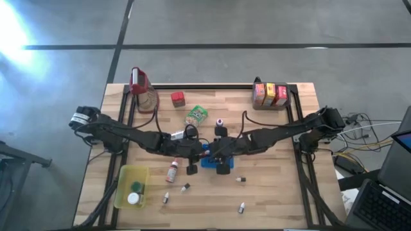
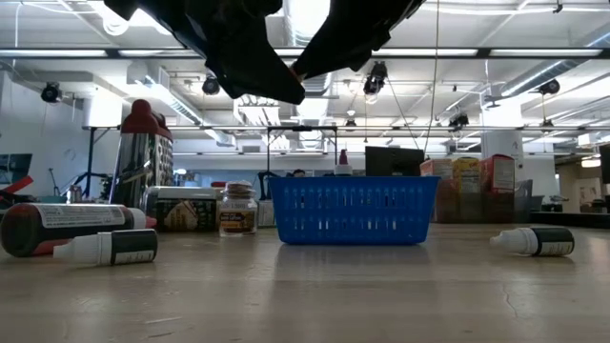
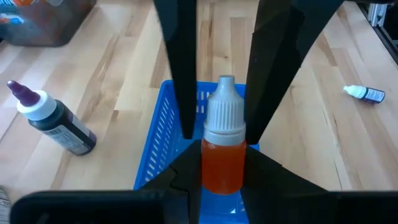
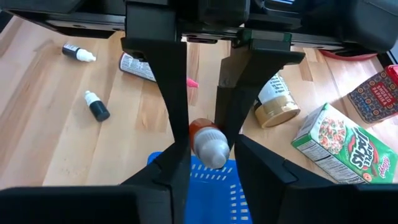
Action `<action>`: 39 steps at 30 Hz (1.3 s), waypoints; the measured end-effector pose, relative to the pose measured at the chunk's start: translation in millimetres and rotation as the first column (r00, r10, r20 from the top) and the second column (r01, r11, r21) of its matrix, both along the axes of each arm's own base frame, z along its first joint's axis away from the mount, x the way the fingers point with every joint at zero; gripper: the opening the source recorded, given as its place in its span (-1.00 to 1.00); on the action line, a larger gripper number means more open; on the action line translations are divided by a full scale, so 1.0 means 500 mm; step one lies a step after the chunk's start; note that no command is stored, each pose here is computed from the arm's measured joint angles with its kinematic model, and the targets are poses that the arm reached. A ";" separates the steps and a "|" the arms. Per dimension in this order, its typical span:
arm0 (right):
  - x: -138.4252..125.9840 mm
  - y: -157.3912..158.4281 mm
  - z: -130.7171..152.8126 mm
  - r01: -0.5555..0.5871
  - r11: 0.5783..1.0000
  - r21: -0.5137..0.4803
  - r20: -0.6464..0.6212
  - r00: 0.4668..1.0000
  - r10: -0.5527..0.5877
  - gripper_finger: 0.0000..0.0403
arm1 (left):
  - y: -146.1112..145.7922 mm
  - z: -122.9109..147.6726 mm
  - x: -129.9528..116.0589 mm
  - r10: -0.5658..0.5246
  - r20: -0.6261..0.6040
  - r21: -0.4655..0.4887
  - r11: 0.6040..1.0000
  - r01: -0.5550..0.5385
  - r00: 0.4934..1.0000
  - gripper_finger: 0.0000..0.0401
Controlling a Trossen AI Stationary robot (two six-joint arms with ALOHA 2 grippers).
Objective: Pick & Place Kitchen Items
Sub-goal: Put the small yellow food coloring bottle into the blue bin
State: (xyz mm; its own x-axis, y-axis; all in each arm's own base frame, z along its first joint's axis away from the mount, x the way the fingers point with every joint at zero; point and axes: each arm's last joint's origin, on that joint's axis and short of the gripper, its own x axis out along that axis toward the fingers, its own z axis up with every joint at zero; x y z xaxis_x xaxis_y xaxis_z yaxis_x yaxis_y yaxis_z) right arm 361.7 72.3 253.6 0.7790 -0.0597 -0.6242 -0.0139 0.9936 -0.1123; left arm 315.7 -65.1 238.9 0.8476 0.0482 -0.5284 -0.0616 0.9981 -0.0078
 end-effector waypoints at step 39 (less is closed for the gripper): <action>-0.052 -0.032 -0.035 0.129 0.992 0.001 -0.312 0.942 -0.122 -0.69 | 0.020 0.027 -0.035 0.155 0.014 0.151 0.976 -0.155 0.988 0.32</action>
